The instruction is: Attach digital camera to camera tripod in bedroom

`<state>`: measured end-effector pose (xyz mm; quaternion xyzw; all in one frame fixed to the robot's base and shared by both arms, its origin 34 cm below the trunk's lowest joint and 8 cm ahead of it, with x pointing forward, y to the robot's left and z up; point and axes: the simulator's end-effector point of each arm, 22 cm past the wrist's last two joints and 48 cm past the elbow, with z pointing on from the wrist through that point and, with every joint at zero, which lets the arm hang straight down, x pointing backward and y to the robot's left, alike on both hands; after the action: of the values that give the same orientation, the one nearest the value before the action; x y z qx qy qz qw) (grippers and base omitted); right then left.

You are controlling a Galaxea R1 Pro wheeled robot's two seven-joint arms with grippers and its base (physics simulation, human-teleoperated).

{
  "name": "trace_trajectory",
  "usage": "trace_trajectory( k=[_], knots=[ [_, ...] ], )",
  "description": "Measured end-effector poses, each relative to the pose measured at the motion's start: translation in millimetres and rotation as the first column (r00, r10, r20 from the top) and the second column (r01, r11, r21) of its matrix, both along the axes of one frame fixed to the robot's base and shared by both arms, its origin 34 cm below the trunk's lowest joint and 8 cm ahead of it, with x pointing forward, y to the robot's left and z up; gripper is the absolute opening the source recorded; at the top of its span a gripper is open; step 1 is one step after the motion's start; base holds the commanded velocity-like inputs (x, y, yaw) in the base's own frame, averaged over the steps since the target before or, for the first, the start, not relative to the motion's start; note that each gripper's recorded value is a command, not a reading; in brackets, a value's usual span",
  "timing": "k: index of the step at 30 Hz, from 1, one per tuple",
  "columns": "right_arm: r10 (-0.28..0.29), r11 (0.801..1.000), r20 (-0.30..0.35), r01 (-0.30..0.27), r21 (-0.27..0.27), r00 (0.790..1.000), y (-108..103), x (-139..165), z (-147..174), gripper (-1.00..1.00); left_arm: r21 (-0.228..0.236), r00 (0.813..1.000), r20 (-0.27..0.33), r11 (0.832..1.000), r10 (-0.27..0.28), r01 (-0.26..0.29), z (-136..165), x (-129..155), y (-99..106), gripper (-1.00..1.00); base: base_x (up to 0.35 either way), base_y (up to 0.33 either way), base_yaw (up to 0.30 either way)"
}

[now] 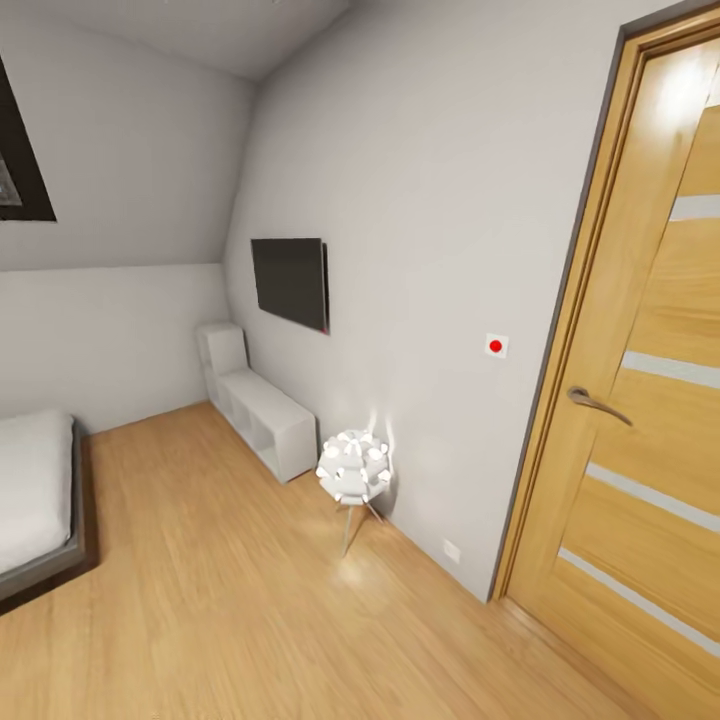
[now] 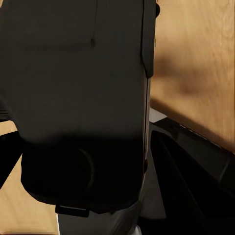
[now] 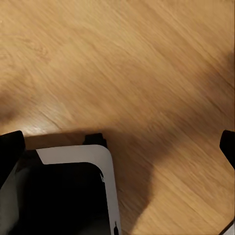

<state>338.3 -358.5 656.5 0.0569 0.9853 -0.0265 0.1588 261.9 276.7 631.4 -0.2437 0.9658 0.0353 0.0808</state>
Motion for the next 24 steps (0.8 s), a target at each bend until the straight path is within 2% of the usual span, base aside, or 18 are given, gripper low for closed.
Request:
trace_trajectory(
  k=[6,15,24],
  knots=[
    [0.002,1.000,0.001,-0.002,-0.001,1.000,0.0,0.2,0.1,1.00,-0.013,1.000,0.008,1.000,-0.002,0.002,0.0,1.8,-2.4,-1.00,0.000,0.000,0.272],
    [0.006,1.000,0.005,-0.006,-0.002,1.000,-0.1,1.2,0.4,1.00,-0.110,0.998,0.064,0.994,-0.017,0.024,1.1,13.6,-17.6,-1.00,0.000,0.000,0.273],
    [0.006,1.000,0.005,-0.006,-0.004,1.000,-1.1,1.2,0.5,1.00,-0.135,0.997,0.077,0.990,-0.020,0.030,1.8,16.0,-21.2,-1.00,0.000,0.000,0.273]
  ],
)
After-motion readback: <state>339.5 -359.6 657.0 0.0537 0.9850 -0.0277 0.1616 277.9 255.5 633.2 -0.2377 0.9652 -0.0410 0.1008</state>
